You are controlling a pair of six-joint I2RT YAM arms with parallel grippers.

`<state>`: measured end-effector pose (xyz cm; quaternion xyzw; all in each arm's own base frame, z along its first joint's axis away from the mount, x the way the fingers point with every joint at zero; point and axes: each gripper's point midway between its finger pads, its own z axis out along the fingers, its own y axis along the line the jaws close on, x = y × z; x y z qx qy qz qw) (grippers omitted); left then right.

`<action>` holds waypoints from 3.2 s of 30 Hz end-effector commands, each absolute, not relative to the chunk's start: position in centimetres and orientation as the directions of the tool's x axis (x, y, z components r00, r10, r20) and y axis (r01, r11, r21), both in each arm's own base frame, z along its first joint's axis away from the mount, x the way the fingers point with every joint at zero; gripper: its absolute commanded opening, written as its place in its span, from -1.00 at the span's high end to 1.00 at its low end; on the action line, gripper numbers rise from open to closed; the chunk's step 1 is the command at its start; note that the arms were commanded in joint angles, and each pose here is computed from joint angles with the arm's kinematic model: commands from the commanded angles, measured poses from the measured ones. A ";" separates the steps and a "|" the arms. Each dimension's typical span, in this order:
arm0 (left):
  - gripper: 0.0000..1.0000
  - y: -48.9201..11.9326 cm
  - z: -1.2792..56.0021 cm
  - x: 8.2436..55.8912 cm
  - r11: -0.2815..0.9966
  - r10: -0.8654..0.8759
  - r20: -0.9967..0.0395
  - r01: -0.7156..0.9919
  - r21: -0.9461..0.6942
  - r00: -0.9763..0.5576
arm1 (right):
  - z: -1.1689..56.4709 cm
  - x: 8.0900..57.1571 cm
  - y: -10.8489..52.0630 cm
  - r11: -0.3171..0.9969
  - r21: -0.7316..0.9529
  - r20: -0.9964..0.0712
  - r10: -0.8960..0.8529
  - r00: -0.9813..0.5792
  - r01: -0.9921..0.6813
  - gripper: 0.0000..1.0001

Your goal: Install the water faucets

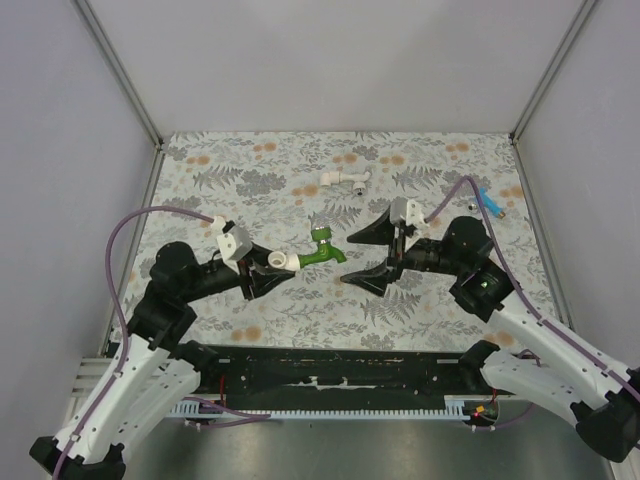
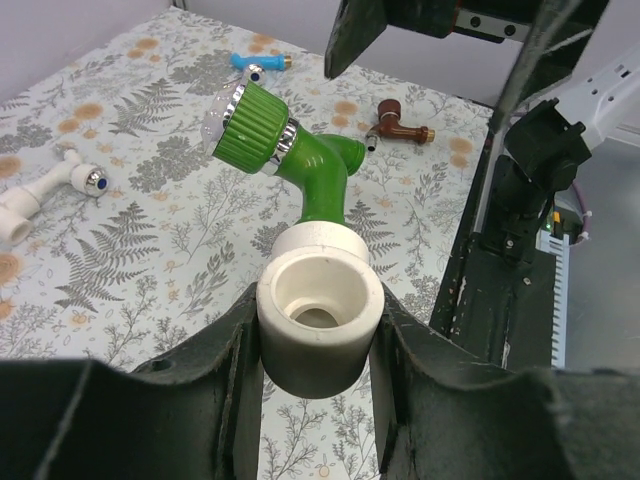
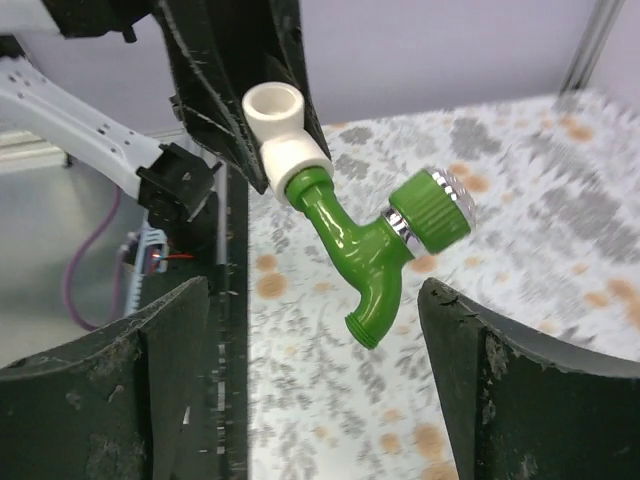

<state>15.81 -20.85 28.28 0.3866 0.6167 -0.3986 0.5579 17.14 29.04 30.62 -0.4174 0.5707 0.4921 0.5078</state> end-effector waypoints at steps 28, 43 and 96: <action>0.96 -22.4 30.5 16.8 0.324 -0.059 -0.978 0.923 -0.209 -0.201 | 25.4 19.1 33.1 -0.006 -0.209 -0.965 -0.159 0.207 -0.978 -0.86; 0.96 -22.0 30.5 18.0 0.391 -0.104 -0.967 0.884 -0.255 -0.233 | 23.8 18.7 35.3 0.016 -0.046 -0.990 -0.135 0.043 -0.999 -0.89; 0.96 -19.1 33.2 19.5 0.370 -0.623 -0.725 0.706 -0.604 -0.294 | 26.6 18.2 35.4 0.168 0.171 -0.985 0.019 -0.171 -0.971 -0.96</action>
